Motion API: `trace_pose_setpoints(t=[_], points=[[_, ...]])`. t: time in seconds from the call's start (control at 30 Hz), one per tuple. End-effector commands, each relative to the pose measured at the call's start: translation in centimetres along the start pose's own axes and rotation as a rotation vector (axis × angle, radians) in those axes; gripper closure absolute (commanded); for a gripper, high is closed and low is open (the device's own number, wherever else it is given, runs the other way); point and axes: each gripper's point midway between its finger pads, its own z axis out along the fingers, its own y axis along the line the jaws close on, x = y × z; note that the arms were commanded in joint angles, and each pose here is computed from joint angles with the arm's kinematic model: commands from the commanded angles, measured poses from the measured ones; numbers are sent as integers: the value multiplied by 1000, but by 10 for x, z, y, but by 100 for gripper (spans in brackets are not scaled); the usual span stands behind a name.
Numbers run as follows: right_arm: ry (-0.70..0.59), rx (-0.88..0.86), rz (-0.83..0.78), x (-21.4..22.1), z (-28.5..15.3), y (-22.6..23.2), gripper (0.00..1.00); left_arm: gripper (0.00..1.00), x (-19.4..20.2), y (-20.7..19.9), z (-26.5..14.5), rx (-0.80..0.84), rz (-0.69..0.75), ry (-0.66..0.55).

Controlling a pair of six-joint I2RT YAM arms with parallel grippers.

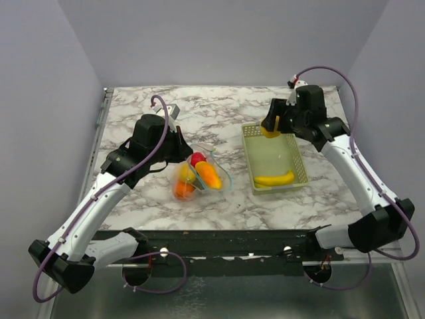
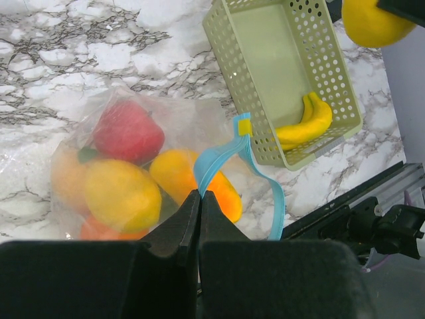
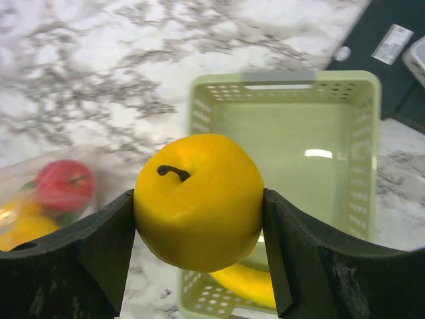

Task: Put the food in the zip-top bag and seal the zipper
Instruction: Pick up the fake fruit from the bin, then place the fake fruit in the zipper food storage bag.

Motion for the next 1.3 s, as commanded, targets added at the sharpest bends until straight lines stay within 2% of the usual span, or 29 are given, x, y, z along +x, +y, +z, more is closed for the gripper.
trace_pose_setpoints(t=[0.0, 0.2, 0.33, 0.8, 1.27], points=[[-6, -332, -5, 1, -38, 62, 51, 100, -13, -7, -1, 21, -4, -40], [-3, -545, -50, 14, -76, 109, 51, 100, -12, -7, 0, 21, -12, -38], [16, -617, -118, 30, -90, 140, 51, 100, -13, -7, -2, 22, -12, -43], [69, -677, -241, 61, -101, 207, 52, 100, -10, -6, -2, 24, -11, -39], [126, -673, -251, 81, -75, 236, 52, 100, -11, -8, -3, 33, -4, -40]])
